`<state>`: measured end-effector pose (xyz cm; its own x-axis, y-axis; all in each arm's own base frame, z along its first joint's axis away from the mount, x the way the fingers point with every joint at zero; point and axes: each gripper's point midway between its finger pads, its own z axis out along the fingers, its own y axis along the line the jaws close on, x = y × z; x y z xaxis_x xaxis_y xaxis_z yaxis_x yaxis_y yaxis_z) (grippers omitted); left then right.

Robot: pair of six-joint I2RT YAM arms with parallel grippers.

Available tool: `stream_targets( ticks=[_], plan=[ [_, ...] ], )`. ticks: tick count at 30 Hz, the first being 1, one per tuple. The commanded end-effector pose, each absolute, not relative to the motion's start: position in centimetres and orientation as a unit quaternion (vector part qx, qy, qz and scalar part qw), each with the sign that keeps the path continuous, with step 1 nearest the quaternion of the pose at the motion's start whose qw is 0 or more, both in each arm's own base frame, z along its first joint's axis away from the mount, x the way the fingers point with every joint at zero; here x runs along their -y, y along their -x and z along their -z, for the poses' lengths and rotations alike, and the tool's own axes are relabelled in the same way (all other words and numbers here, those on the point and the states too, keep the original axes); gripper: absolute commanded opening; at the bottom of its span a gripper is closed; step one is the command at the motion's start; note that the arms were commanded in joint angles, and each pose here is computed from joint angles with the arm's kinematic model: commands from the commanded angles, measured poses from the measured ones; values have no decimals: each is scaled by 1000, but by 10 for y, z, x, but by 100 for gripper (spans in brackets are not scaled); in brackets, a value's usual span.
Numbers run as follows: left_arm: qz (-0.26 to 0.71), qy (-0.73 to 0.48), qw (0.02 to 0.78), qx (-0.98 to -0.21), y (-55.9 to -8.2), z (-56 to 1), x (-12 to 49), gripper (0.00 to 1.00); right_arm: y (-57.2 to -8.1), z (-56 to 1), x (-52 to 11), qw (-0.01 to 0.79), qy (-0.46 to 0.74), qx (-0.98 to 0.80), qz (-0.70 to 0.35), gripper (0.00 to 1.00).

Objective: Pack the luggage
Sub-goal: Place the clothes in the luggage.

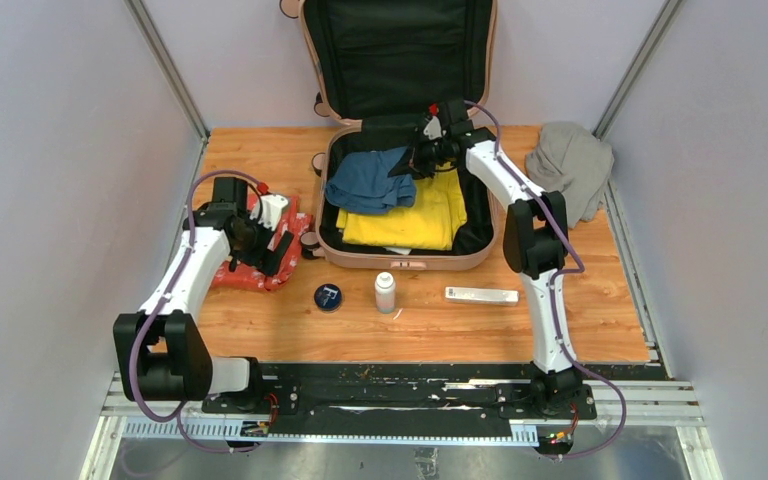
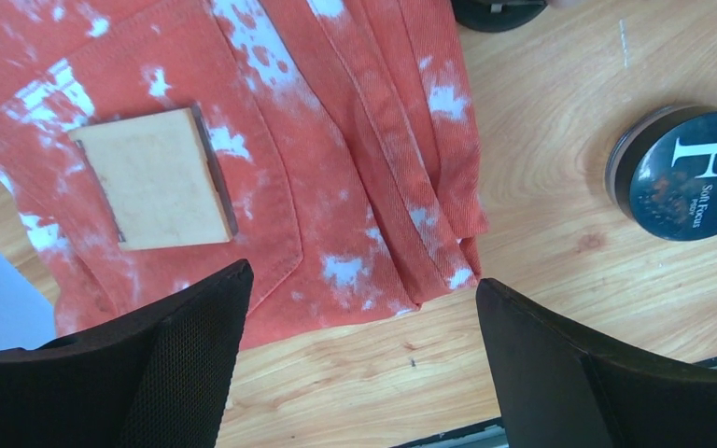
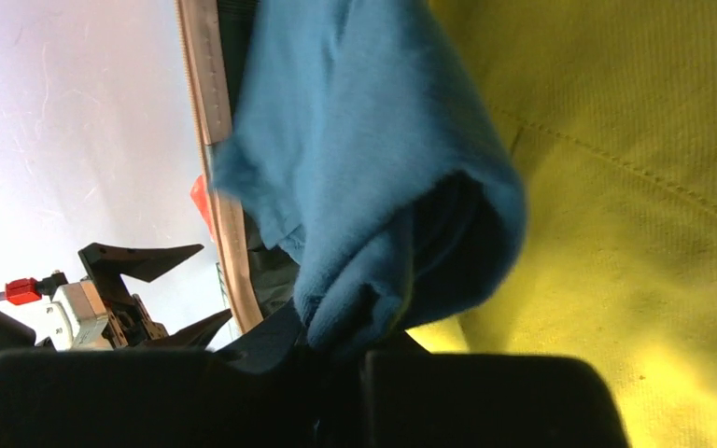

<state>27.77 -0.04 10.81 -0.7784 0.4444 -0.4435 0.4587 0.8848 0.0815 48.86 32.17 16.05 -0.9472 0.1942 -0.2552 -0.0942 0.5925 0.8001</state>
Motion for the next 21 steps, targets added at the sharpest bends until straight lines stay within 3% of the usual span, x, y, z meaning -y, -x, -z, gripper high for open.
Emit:
stream_targets(
  ticks=[1, 7, 13, 15, 18, 21],
  plan=[
    [1, -254, 219, -942, -277, -93, -6, 95, -482, -156, -303, 150, -30, -888, -435, 0],
    [0, -261, 200, -944, -271, -75, -9, 97, -479, -149, -291, 146, -31, -896, -418, 0],
    [19, -263, 207, -942, -266, -75, -1, 100, -480, -133, -270, 140, -39, -916, -373, 9],
    [25, -265, 208, -941, -263, -74, 1, 100, -478, -130, -265, 140, -38, -922, -359, 25],
    [28, -270, 198, -942, -260, -68, 2, 100, -476, -126, -262, 140, -28, -929, -343, 66],
    [28, -269, 189, -944, -258, -64, 1, 100, -478, -135, -248, 151, -22, -939, -309, 77]
  ],
)
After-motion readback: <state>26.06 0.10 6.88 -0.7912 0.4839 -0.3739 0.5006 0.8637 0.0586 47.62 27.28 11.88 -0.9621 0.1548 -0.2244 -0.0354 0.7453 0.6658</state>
